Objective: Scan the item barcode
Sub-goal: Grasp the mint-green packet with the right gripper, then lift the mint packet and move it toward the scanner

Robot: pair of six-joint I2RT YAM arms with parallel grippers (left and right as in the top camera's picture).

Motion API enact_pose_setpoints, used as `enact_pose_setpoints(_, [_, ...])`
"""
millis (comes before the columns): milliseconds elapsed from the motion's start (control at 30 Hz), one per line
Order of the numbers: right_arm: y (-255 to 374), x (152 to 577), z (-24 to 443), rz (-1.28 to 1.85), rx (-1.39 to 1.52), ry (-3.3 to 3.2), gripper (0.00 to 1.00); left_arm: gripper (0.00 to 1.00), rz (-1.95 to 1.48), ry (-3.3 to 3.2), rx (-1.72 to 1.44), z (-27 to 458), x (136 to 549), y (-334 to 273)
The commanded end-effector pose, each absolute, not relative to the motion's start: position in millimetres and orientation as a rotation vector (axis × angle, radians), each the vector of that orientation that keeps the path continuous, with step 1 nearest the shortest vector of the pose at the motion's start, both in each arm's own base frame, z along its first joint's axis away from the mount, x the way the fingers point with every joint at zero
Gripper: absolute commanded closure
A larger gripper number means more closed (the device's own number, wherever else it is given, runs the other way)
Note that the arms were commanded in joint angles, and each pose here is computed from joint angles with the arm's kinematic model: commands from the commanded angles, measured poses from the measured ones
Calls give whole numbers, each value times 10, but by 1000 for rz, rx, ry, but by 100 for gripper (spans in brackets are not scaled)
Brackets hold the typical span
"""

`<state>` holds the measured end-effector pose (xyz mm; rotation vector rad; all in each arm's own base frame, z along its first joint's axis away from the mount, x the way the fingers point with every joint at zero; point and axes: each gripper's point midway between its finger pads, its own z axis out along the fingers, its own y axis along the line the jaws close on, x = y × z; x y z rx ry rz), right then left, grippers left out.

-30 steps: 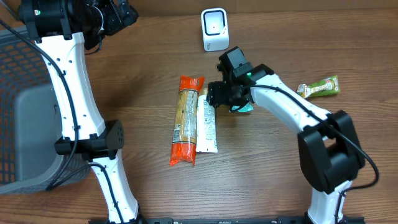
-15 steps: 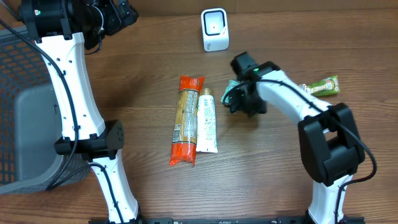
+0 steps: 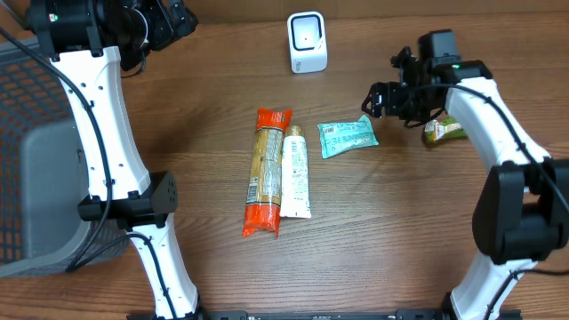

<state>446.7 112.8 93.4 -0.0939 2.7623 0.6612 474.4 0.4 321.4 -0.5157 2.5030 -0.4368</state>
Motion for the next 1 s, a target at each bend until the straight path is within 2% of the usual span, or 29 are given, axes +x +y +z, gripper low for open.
enact_pose_setpoints(0, [1302, 4486, 692, 855, -217, 2745, 12, 0, -452, 2500, -510, 3241, 4736, -63])
enact_pose_setpoints(200, [1423, 4431, 367, 950, -287, 2771, 13, 0, -452, 2500, -509, 3241, 4736, -65])
enact_pose_setpoints(400, [1600, 4280, 9, 1144, -219, 2835, 21, 0, -452, 2500, -510, 3241, 4736, -63])
enact_pose_setpoints(533, [1729, 4155, -106, 1167, -198, 2898, 26, 0, -452, 2500, -510, 3241, 4736, -63])
enact_pose_setpoints(700, [1720, 4093, -225, 1069, -52, 3002, 48, 0, -452, 2500, -509, 3241, 4736, -65])
enact_pose_setpoints(800, [1695, 4095, -272, 1035, 22, 3024, 78, 0, -452, 2500, -510, 3241, 4736, -63])
enact_pose_setpoints(867, [1683, 4118, -282, 1020, 71, 3028, 93, 0, -452, 2500, -510, 3241, 4736, -63])
enact_pose_setpoints(900, [1685, 4127, -281, 1022, 90, 3028, 96, 0, -452, 2500, -510, 3241, 4736, -64])
enact_pose_setpoints(967, [1688, 4131, -279, 1025, 116, 3030, 96, 1, -452, 2500, -510, 3241, 4736, -65])
